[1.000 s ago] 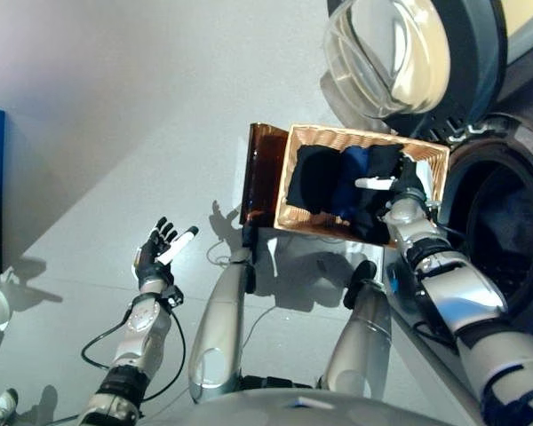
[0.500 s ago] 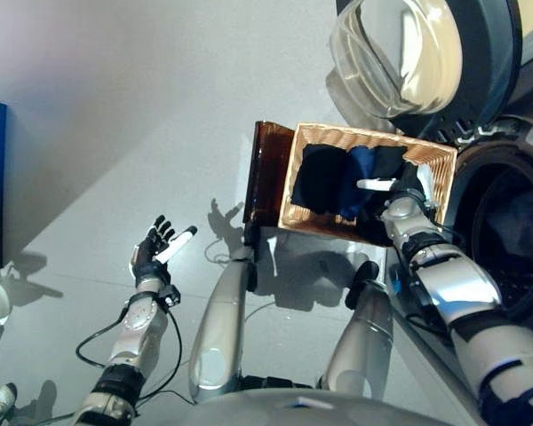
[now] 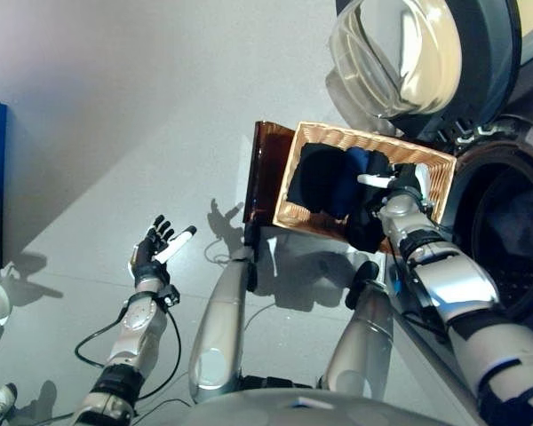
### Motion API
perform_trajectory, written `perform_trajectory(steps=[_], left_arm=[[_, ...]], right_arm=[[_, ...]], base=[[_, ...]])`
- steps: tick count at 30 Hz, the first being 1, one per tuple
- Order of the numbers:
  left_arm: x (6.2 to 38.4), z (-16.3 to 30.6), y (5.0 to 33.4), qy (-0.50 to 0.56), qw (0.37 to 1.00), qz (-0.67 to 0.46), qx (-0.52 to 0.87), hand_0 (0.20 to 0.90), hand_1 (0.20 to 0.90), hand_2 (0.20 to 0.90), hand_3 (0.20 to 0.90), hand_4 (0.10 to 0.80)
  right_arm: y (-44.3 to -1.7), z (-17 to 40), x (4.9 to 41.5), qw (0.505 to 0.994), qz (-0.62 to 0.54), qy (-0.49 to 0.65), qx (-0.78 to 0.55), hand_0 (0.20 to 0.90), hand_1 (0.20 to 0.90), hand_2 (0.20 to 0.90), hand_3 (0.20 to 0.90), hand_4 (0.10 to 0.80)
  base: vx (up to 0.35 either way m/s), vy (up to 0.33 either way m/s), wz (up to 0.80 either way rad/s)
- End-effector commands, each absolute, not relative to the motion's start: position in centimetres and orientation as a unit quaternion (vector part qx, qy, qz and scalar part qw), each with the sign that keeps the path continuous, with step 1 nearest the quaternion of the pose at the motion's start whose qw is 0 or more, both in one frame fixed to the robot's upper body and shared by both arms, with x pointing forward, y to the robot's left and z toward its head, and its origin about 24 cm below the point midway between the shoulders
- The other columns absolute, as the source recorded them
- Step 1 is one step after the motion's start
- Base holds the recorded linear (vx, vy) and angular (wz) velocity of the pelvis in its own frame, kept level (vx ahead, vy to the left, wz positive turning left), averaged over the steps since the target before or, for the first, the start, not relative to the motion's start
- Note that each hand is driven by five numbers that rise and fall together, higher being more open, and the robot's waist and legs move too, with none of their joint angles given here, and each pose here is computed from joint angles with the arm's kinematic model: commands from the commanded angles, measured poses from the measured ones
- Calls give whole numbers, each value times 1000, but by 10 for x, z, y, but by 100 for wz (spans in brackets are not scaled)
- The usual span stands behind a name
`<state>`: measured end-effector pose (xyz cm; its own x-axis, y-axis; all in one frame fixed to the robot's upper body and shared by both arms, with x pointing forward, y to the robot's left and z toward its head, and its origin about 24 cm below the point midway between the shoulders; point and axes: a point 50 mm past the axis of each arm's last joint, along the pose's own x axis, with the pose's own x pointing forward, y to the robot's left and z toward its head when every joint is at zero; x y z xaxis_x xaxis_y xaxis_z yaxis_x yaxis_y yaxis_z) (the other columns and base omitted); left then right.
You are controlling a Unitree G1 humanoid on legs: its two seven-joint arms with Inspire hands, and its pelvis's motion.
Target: Pick up the clothes and place them into the washing machine
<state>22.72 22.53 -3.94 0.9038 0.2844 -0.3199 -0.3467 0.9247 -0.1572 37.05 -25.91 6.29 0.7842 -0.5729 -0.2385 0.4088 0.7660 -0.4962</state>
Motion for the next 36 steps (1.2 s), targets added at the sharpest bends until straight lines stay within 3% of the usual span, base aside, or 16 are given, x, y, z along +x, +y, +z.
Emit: perform_trajectory(steps=[1,10,26,29,31,36], left_arm=[[227,-20,252,98,977,181,-60,900,900,900,900,800],[226,-25,253,113,974,188,-64,900,900,900,900,800],[209,-56,239,178,959,189,-117,900,900,900,900,800],[208,-62,232,191,955,187,-132,900,900,900,900,800],[208,-65,227,196,952,186,-144,900,900,900,900,800],[203,-75,219,218,942,190,-169,900,900,900,900,800]], right_arm=[[-264,74,373,926,-293,163,-174,200,200,200,200,300],[-288,63,357,926,-325,147,-128,200,200,200,200,300],[-318,12,299,905,-378,114,158,200,200,200,200,300],[-313,5,294,873,-380,71,297,200,200,200,200,300],[-308,-3,290,823,-390,33,412,200,200,200,200,300],[-304,-9,284,743,-416,-26,524,200,200,200,200,300]], base=[[6,-3,-7],[11,-5,-12],[40,-17,-14],[45,11,-10],[31,15,-9],[23,11,-7]])
